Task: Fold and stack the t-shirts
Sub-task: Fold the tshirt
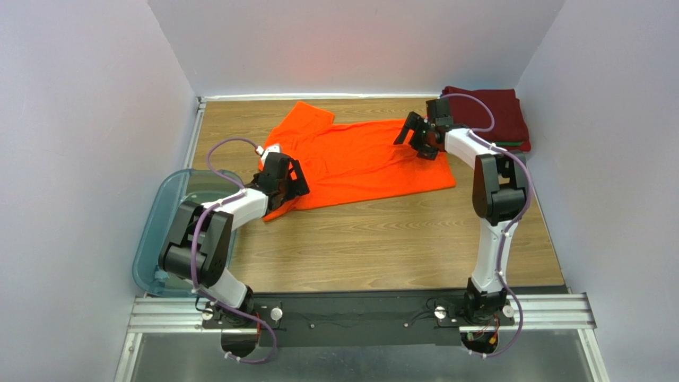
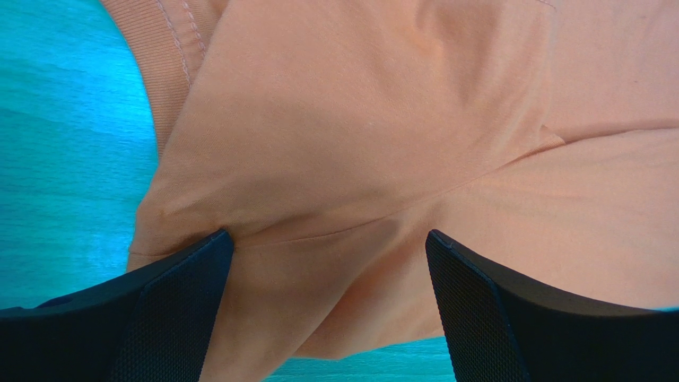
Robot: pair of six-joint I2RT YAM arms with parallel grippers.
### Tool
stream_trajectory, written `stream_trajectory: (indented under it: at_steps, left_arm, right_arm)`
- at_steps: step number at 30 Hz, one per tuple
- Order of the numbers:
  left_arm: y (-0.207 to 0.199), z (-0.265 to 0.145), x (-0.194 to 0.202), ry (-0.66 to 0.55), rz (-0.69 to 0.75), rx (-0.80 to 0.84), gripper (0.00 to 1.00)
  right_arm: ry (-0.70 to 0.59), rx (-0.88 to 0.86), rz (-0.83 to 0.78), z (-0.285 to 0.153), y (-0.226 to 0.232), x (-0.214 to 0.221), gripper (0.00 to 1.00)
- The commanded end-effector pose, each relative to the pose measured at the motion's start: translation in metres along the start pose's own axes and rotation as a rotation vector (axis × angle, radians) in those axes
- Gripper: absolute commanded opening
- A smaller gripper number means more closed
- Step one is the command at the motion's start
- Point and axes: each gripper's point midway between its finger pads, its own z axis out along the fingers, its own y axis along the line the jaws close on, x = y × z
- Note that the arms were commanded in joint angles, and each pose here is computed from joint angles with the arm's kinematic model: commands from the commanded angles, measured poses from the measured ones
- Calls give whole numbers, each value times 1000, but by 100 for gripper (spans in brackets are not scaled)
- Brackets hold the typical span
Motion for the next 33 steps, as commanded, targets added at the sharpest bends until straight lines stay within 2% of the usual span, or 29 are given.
stream_trajectory:
  at_steps: [1, 8, 14, 22, 28, 33]
  left_arm:
    - [22, -5, 2, -4, 6, -91, 98]
    - [36, -3, -8, -25, 33, -161, 98]
    - [29, -2, -5, -1, 52, -119, 98]
    - [32, -6, 11, 50, -5, -123, 98]
    - [40, -17, 29, 100, -69, -151, 98]
    - [49, -35, 46, 127, -131, -184, 98]
  right_arm:
    - [-56, 22, -3, -7, -2, -19, 100]
    - [-56, 38, -43, -38, -12, -4, 100]
    - [41, 41, -37, -51, -31, 44, 100]
    - [99, 183, -9, -52, -78, 88, 100]
    - [165, 249, 30, -78, -110, 140, 100]
    - [190, 339, 108, -117, -138, 183, 100]
